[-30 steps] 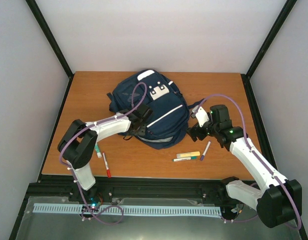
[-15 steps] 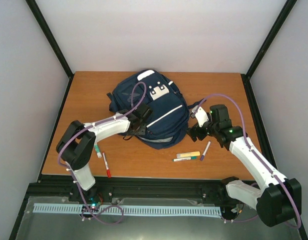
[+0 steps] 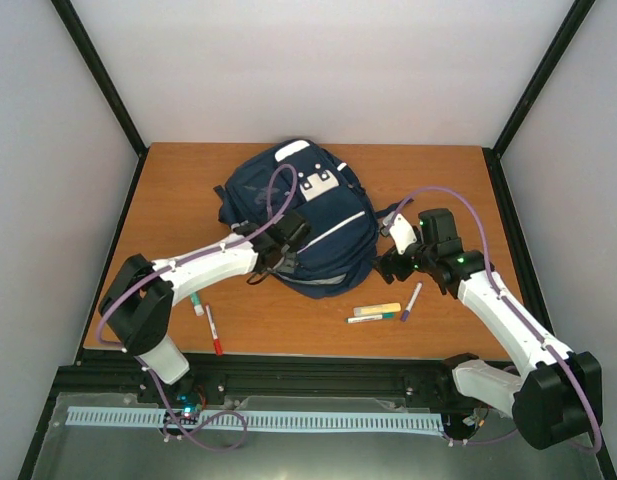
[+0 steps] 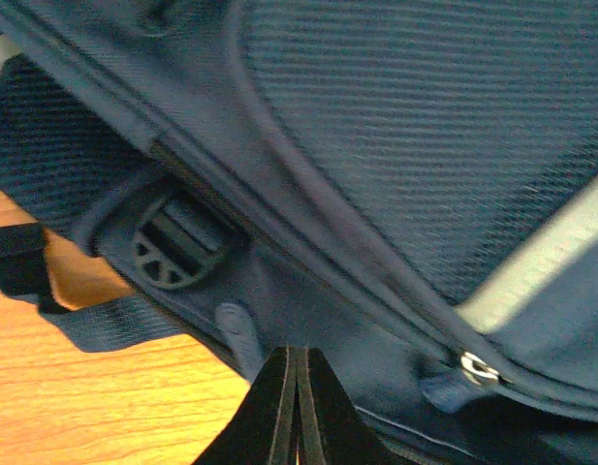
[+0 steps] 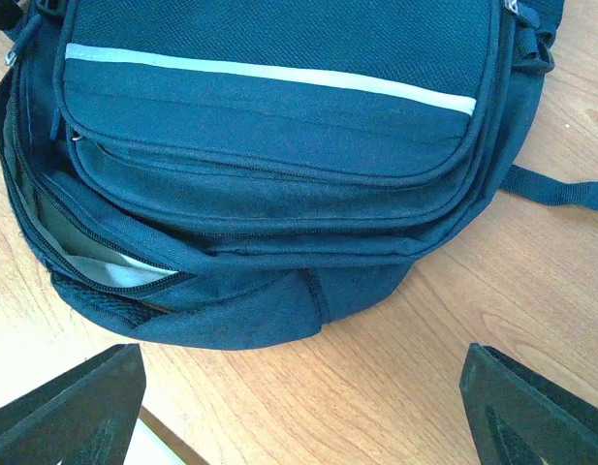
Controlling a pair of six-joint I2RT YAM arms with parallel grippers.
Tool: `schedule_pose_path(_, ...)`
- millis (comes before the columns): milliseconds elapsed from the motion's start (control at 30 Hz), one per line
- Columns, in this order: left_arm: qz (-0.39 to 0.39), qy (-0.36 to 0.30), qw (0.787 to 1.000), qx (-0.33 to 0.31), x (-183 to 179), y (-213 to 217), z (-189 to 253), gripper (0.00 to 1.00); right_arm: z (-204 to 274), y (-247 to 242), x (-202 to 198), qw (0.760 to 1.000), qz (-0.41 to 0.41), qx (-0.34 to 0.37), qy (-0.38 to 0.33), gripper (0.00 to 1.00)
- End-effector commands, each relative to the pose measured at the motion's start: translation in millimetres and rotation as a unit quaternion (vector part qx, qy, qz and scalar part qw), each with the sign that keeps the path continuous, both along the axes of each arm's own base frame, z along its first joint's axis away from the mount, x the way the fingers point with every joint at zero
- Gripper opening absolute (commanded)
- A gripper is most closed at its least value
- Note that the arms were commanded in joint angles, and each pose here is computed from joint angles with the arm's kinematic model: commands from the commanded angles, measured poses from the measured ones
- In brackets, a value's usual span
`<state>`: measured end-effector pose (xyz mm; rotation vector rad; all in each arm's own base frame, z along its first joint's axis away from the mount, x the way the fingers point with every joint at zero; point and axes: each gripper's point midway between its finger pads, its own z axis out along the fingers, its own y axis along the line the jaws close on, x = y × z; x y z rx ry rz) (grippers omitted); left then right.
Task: Pack the student bag
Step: Zip the student bag at the center of the board.
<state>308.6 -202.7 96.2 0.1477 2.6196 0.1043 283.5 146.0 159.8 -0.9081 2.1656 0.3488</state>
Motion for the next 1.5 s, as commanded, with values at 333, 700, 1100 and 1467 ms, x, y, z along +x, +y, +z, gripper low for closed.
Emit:
schedule_pose_path(333,-0.013,-0.036,0.999,-0.030,-3.3,-28.7,15.7,0.07,6.5,1.7,3.2,1.000,0.005,0.005,0.000,0.91)
schedule_pose_path(700,0.016,-0.049,0.964,-0.261,11.6,-11.4,24.9,0.66,5.4,3.1,1.9,1.000,0.010,0.006,0.006,0.91)
schedule_pose_path(1100,0.038,-0.013,0.944,-0.328,28.5,-2.2,-1.5,0.53,3.4,3.2,1.1,1.000,0.011,0.005,0.010,0.91)
schedule_pose_path(1467,0.066,0.004,0.958,-0.278,25.4,14.1,-26.6,0.60,0.3,4.2,1.4,1.000,0.014,0.005,0.016,0.90)
